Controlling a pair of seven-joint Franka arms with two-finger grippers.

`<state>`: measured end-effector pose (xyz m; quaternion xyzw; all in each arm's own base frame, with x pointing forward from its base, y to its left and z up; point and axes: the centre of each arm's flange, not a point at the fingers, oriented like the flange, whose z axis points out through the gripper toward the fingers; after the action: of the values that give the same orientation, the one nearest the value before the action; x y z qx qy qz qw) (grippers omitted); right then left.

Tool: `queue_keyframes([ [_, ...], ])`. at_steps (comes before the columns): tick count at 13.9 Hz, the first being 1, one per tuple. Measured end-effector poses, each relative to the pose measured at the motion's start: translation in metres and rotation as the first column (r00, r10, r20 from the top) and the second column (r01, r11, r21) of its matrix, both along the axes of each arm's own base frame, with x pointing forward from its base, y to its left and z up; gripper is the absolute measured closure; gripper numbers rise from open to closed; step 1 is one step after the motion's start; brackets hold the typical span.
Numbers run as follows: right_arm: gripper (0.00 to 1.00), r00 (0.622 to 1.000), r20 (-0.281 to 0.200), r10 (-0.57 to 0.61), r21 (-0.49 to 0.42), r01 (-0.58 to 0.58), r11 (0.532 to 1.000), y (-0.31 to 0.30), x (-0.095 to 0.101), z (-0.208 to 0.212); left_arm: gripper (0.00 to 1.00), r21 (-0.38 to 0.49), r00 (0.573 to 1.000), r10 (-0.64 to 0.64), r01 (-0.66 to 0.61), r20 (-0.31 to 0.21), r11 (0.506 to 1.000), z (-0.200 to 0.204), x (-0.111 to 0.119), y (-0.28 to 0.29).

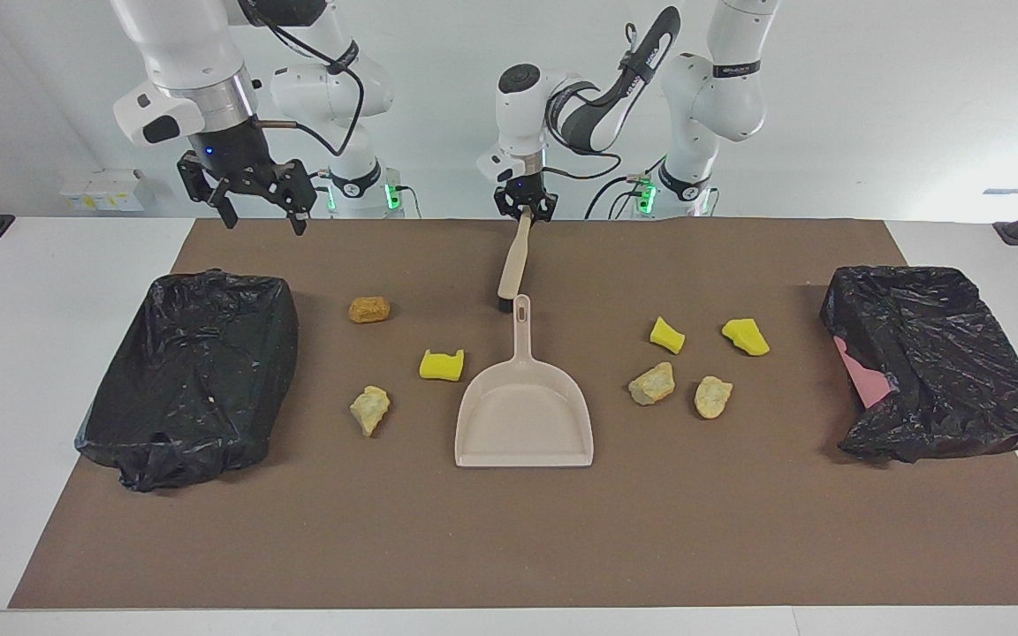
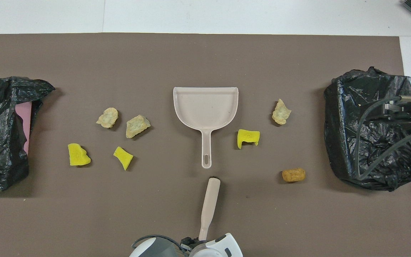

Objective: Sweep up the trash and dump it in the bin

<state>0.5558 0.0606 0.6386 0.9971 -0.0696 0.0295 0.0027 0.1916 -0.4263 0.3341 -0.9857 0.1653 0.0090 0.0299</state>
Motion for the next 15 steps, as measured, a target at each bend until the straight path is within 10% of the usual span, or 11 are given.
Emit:
queue_keyframes([
  [6, 0.00, 1.000, 0.022, 0.012, -0.004, -0.012, 1.000, 0.128, 0.039, -0.088, 0.58, -0.001, 1.000, 0.003, -0.003, 0.001, 1.000, 0.000, 0.001, 0.000],
  [15, 0.00, 1.000, 0.006, 0.005, 0.002, -0.005, 1.000, 0.282, 0.049, -0.215, 0.74, -0.009, 0.999, 0.041, -0.041, 0.004, 0.999, 0.005, 0.014, 0.005],
])
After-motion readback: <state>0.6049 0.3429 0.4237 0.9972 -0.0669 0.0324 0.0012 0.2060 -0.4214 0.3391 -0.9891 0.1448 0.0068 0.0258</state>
